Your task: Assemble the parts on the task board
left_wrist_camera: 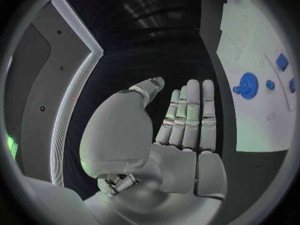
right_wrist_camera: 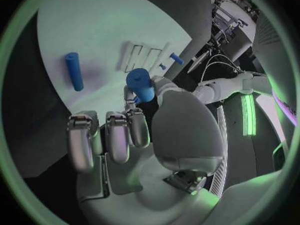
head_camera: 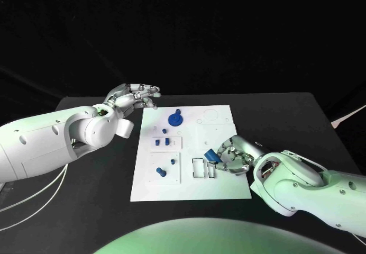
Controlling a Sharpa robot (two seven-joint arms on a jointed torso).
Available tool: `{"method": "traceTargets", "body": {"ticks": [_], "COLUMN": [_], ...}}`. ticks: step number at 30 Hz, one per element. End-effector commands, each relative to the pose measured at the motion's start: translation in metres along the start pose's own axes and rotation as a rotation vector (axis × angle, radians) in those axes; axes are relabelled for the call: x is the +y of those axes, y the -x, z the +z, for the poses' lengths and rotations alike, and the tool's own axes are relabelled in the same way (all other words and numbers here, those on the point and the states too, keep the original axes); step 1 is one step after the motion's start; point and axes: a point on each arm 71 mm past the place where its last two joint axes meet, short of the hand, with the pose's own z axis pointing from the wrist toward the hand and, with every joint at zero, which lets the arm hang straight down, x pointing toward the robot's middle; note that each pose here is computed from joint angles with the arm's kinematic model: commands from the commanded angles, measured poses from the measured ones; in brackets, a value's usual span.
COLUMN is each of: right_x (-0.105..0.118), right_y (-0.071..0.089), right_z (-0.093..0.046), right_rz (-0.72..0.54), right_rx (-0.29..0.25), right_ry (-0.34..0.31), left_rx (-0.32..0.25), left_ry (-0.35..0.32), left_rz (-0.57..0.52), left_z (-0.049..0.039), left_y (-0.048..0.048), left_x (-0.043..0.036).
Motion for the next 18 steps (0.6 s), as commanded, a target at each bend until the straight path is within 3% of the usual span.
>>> {"method": "traceTargets", "body": {"ticks": [1, 11, 18], "right_x": [0.004, 0.014, 0.015], "right_y": [-0.004, -0.018, -0.021], "right_z": [0.001, 0.010, 0.016], "right_rz": [0.028, -0.009, -0.026], "right_rx": [0.040, 0.151, 0.156], "right_ry": [0.004, -0.001, -0.010], "left_rx": [0.019, 0.022, 0.022], "left_ry": [-0.006, -0.006, -0.005], "left_rz": [-0.005, -0.006, -0.006], "left_z": [0.0006, 0.0015, 0.0015], "left_y": [-0.0026, -0.0040, -0.0040], "left_x": [-0.0005, -0.0002, -0.0002]}}
